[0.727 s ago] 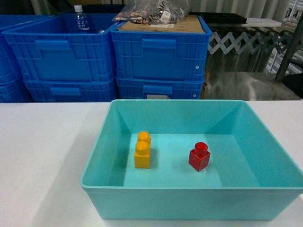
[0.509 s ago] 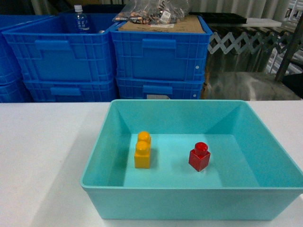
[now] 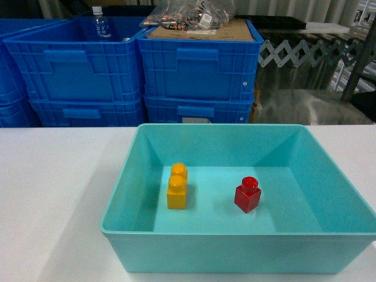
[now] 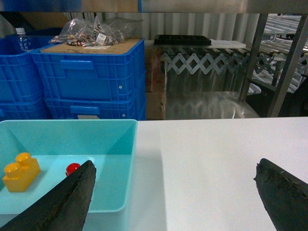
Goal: Pick red block from blue box to shelf
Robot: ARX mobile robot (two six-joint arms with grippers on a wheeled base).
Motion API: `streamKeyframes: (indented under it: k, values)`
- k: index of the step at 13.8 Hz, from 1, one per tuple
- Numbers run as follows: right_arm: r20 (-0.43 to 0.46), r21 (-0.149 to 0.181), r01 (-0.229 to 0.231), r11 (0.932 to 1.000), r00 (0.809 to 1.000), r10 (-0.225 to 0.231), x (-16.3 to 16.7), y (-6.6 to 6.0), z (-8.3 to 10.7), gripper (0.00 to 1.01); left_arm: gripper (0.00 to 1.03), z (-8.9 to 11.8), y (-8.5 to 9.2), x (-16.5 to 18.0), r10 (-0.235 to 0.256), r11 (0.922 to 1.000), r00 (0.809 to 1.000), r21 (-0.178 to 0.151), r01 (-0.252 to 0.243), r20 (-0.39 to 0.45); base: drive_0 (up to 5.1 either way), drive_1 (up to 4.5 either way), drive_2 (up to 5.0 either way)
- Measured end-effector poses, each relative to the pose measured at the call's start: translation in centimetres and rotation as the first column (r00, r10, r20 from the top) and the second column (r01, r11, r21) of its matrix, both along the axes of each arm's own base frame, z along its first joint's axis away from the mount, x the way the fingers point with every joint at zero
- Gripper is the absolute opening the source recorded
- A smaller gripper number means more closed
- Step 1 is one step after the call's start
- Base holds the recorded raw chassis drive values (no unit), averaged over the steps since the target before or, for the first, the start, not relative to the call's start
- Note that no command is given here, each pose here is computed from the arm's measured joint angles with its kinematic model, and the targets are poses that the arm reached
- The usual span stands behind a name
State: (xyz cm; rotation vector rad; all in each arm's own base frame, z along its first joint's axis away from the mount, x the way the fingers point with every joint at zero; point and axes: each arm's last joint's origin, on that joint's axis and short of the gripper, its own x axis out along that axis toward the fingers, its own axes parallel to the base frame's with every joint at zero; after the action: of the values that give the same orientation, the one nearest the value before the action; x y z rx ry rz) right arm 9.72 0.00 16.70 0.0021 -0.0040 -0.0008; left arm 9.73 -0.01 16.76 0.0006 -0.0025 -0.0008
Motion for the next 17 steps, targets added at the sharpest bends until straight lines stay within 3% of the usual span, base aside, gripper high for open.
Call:
streamKeyframes:
  k: [17]
  values:
    - [0.000,0.000,0.000,1.0000,1.000,0.000,0.00,0.00,0.00,0.98,0.98,0.00,0.00,0.00,0.000,1.0000,1.000,0.000,0.000,0.000,0.0,0.00,0.0]
